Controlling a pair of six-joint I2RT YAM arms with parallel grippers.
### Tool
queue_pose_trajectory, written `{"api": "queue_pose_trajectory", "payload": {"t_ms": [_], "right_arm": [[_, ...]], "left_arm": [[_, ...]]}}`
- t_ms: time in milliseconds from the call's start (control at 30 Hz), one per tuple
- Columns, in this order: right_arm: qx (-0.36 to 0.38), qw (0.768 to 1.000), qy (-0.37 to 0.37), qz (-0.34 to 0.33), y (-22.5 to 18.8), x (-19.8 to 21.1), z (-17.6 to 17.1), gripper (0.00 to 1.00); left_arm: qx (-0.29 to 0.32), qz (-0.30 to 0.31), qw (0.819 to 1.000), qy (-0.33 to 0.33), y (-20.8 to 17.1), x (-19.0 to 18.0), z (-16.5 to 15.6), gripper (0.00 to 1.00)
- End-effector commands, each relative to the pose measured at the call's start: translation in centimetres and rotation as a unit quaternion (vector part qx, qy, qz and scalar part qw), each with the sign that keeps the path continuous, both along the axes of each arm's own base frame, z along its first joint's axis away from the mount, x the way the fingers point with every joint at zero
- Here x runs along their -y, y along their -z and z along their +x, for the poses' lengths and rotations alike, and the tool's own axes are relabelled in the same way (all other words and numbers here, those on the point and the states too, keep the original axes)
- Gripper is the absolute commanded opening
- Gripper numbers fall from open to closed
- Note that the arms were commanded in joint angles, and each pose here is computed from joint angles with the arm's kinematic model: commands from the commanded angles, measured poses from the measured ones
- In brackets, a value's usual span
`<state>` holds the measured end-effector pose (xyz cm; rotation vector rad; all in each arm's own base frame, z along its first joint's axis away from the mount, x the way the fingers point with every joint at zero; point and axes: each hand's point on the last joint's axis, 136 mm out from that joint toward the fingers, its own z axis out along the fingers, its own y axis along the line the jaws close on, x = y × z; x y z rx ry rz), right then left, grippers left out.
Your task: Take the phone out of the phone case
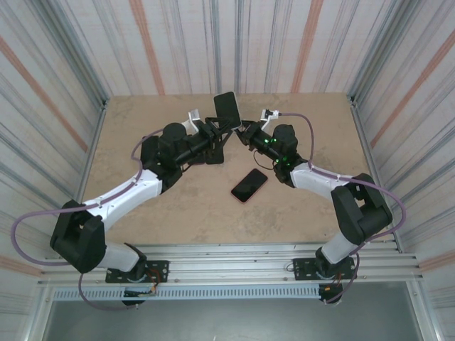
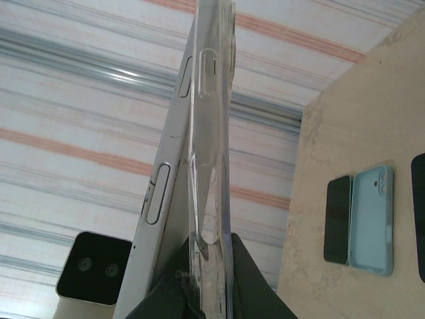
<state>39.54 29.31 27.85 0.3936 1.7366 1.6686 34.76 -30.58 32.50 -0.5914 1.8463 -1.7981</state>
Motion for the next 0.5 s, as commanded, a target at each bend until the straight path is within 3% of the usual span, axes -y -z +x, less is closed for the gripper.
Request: {"api": "queue_pose_trajectory", "payload": {"t_ms": [0, 467], "right_arm": [[0.058, 0.998, 0.013, 0.011, -3.6, 0.6, -0.3, 0.0], [0.055, 0.998, 0.016, 0.003, -3.0, 0.8, -0.3, 0.0]], "left_arm": [[0.004, 0.004, 1.0, -0.001, 0.4, 0.4, -0.3, 0.53], [-0.005, 0.013, 1.0, -0.006, 1.9, 0.4, -0.6, 0.49]]}}
